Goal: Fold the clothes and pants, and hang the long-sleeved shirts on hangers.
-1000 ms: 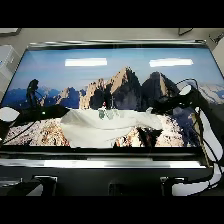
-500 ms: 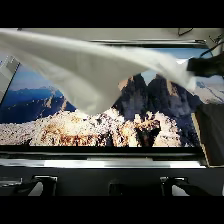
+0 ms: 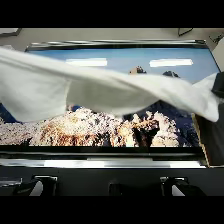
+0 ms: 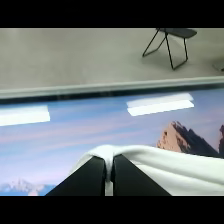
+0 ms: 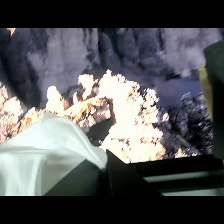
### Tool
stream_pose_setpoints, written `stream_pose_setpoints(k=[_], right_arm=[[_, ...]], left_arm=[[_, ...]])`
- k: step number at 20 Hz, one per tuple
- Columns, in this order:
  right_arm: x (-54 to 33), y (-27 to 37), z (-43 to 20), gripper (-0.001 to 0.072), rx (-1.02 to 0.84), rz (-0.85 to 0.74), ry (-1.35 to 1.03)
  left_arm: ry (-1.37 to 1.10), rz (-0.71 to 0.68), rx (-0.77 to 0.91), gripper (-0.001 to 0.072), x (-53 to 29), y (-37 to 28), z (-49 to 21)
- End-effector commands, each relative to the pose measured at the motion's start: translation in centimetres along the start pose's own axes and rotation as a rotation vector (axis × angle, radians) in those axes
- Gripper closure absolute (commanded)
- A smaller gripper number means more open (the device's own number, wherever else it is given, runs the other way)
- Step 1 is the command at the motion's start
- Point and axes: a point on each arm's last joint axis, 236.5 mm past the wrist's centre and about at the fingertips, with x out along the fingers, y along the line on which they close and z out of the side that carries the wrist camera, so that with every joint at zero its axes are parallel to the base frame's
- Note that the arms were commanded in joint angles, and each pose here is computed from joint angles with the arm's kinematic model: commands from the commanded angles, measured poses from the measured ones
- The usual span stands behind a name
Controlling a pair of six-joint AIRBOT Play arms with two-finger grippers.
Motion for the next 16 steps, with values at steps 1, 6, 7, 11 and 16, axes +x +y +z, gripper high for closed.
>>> stream_pose_setpoints(k=[1,6,7,11,16], right_arm=[[3.7,3.7,-5.4,0.0667,0.012,0.175,0.254],[10.5,4.0,-10.9,0.0666,0.088,0.223,0.475],[12.5,3.7,-10.4,0.0665,0.114,0.214,0.443],[20.9,2.5,-5.9,0.0664,0.278,0.171,0.319],[29.5,3.2,-5.7,0.0634,0.501,0.191,0.405]], left_arm=[[0.183,-0.042,-0.101,0.0683,2.6,0.6,-7.4],[0.222,-0.053,-0.173,0.0683,5.0,1.4,-10.5],[0.215,-0.047,-0.188,0.0683,6.2,1.9,-10.8],[0.253,-0.048,-0.258,0.0682,14.6,3.1,-14.8],[0.465,-0.071,-0.340,0.0672,24.3,0.7,-26.4]])
